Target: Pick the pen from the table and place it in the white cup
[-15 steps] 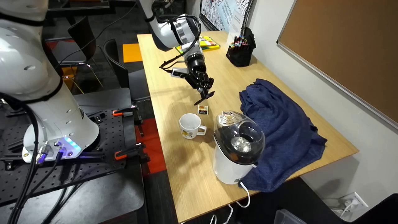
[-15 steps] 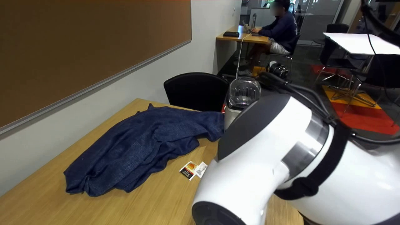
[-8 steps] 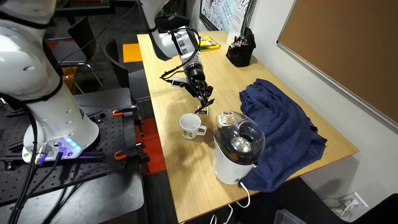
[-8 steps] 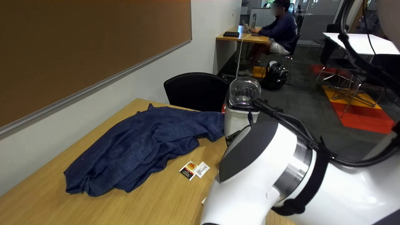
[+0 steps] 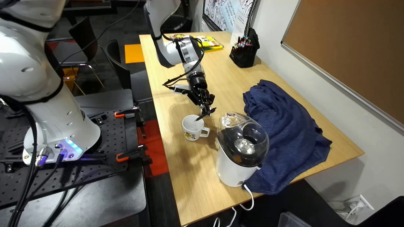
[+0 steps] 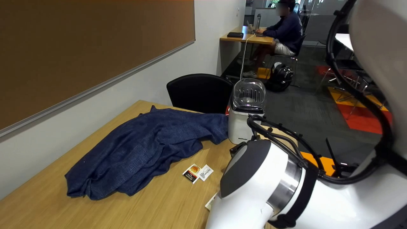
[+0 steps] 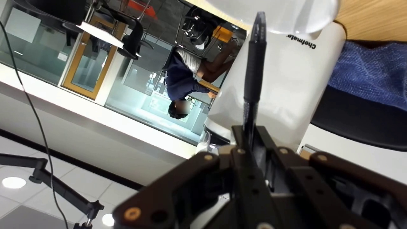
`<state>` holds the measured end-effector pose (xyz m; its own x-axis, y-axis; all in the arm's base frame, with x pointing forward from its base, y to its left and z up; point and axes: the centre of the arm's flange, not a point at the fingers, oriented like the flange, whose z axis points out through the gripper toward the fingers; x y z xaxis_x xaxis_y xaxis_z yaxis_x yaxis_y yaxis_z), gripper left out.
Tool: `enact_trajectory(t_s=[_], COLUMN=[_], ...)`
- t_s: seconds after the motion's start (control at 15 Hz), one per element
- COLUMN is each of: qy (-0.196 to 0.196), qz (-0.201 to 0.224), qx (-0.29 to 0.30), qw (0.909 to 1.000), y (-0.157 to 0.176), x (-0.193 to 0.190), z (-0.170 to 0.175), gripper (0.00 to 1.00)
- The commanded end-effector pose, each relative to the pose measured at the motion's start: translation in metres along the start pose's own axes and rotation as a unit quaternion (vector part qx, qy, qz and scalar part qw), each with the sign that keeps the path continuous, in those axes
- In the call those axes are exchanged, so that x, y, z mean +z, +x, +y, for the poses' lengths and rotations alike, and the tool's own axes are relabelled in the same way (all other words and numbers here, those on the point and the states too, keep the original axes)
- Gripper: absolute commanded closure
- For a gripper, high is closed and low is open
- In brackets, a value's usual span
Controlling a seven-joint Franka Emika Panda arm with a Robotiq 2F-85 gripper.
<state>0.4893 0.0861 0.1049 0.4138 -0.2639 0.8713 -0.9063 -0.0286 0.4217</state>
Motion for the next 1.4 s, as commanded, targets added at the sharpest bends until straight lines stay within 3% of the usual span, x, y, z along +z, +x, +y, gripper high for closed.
enact_trajectory(t_s=[0.0, 0.07, 0.33, 0.67, 1.33], qy=[0.011, 0.012, 0.014, 0.018, 0.017], qz=[-0.007, -0.008, -0.010, -0.005, 0.019], qx=[0.002, -0.002, -0.007, 0.001, 0.085], qw=[0.9999, 0.9999, 0.9998, 0.9998, 0.9960], y=[-0.009, -0.012, -0.020, -0.014, 0.061], x=[-0.003, -0.004, -0.006, -0.011, -0.031], z=[-0.009, -0.010, -0.012, -0.007, 0.025], gripper=[0.97, 0.67, 0.42, 0.02, 0.00])
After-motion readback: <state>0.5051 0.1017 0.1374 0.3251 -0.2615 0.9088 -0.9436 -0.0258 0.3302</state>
